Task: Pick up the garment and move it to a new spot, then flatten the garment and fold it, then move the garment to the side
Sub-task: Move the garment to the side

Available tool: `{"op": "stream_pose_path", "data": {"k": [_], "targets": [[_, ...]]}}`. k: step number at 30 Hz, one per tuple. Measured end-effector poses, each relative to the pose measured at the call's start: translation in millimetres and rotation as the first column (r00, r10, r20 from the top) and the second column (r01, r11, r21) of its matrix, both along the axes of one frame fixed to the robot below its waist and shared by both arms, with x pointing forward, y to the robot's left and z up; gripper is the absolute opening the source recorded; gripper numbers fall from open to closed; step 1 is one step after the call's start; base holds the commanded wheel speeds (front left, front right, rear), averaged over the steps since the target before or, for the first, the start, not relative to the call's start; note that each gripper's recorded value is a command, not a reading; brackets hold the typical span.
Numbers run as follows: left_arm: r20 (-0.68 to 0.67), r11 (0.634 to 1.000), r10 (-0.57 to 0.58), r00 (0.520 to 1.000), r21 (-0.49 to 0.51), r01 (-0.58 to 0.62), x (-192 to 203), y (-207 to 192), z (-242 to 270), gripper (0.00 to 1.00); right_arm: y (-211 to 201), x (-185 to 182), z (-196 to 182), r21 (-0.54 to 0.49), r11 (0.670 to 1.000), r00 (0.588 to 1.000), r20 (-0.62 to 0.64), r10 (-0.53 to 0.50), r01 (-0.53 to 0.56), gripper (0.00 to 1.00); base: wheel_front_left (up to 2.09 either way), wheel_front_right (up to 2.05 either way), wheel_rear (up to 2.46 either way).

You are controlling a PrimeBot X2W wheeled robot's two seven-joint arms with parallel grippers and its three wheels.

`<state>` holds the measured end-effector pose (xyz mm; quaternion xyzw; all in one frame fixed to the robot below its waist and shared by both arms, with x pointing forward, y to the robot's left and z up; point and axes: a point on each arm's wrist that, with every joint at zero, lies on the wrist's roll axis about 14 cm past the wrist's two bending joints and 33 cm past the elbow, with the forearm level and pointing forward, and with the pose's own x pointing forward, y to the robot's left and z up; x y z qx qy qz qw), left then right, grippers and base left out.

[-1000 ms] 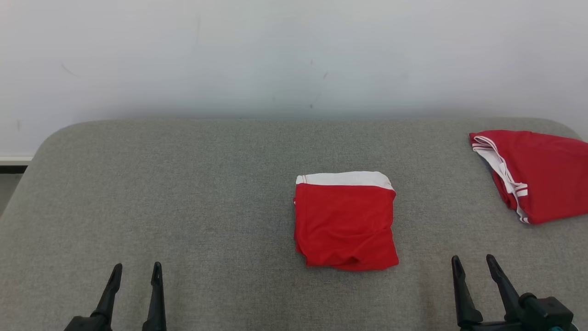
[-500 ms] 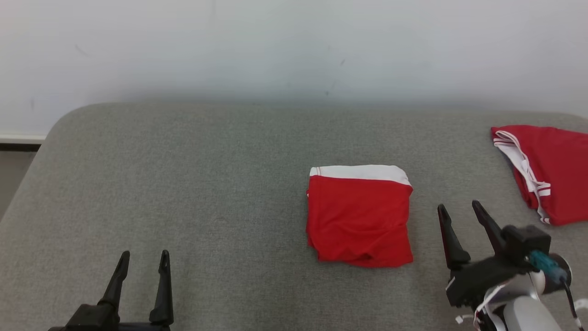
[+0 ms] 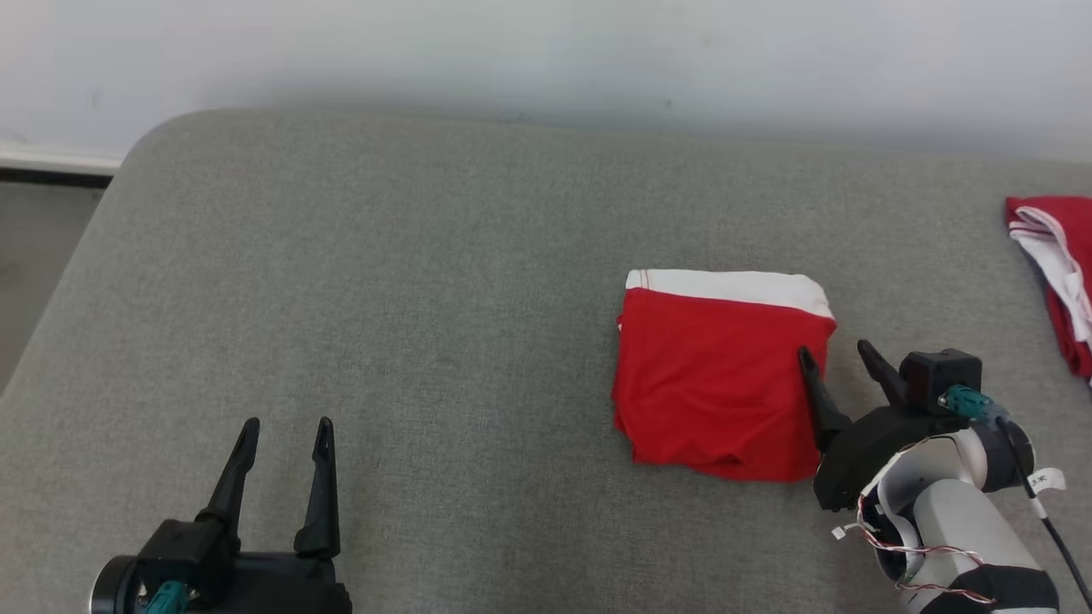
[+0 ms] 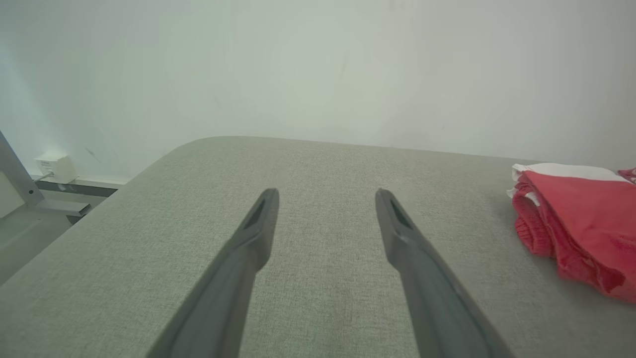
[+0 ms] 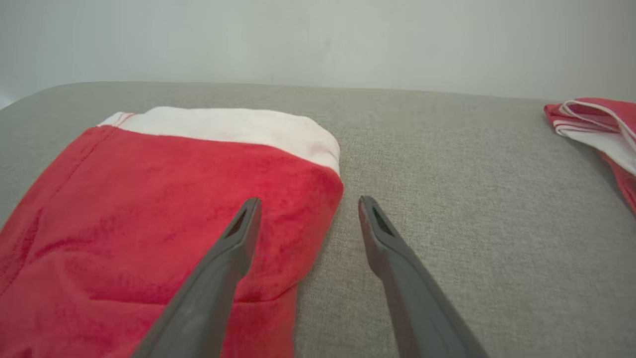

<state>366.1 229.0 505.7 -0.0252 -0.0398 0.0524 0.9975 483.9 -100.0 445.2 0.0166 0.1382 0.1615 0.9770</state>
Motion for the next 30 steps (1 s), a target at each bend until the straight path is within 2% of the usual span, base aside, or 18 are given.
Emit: {"op": "stream_pose_path", "data": {"k": [6, 13, 14, 15, 16, 20, 26, 30], "targets": [[-0.027, 1.000, 0.021, 0.999, 0.000, -0.021, 4.2, 5.7, -8.6, 1.00, 18.1, -2.8, -41.1, 0.009, 1.000, 0.993, -0.114, 0.024, -0.023, 1.00, 0.00, 0.00, 0.00], [-0.042, 1.000, 0.026, 0.999, 0.000, -0.026, 7.9, 6.2, -13.6, 1.00, 25.7, -1.0, -59.0, 0.026, 0.999, 0.984, -0.174, 0.023, -0.019, 1.00, 0.00, 0.00, 0.00], [-0.044, 1.000, 0.025, 0.999, -0.001, -0.025, 8.5, 5.8, -14.2, 1.00, 26.4, -0.4, -60.5, 0.025, 0.999, 0.983, -0.182, 0.023, -0.019, 0.58, 0.00, 0.00, 0.00], [-0.045, 1.000, 0.024, 0.999, -0.002, -0.024, 9.3, 5.4, -14.4, 1.00, 28.0, 0.6, -60.2, 0.026, 0.999, 0.983, -0.180, 0.027, -0.022, 0.33, 0.00, 0.00, 0.00], [-0.044, 1.000, 0.024, 0.999, -0.006, -0.024, 10.2, 5.3, -14.3, 1.00, 29.2, 2.2, -58.9, 0.033, 0.999, 0.984, -0.175, 0.028, -0.022, 0.00, 0.00, 0.00, 0.00], [-0.041, 1.000, 0.022, 0.999, -0.018, -0.023, 14.6, 3.9, -14.6, 1.00, 29.3, 7.8, -54.0, 0.005, 0.999, 0.987, -0.151, 0.050, -0.049, 0.00, 0.00, 0.00, 0.00], [-0.040, 0.999, -0.028, 0.999, -0.029, 0.027, 29.9, -11.9, -17.0, 1.00, 1.0, 27.7, -43.7, -0.131, 0.987, 0.990, -0.118, 0.073, -0.089, 0.00, 0.00, 0.00, 0.00], [-0.028, 0.996, -0.081, 0.996, -0.032, 0.080, 50.3, -28.6, -17.6, 1.00, -23.7, 52.3, -27.7, -0.237, 0.964, 0.991, -0.085, 0.101, -0.118, 0.00, 0.00, 0.00, 0.00]]}}
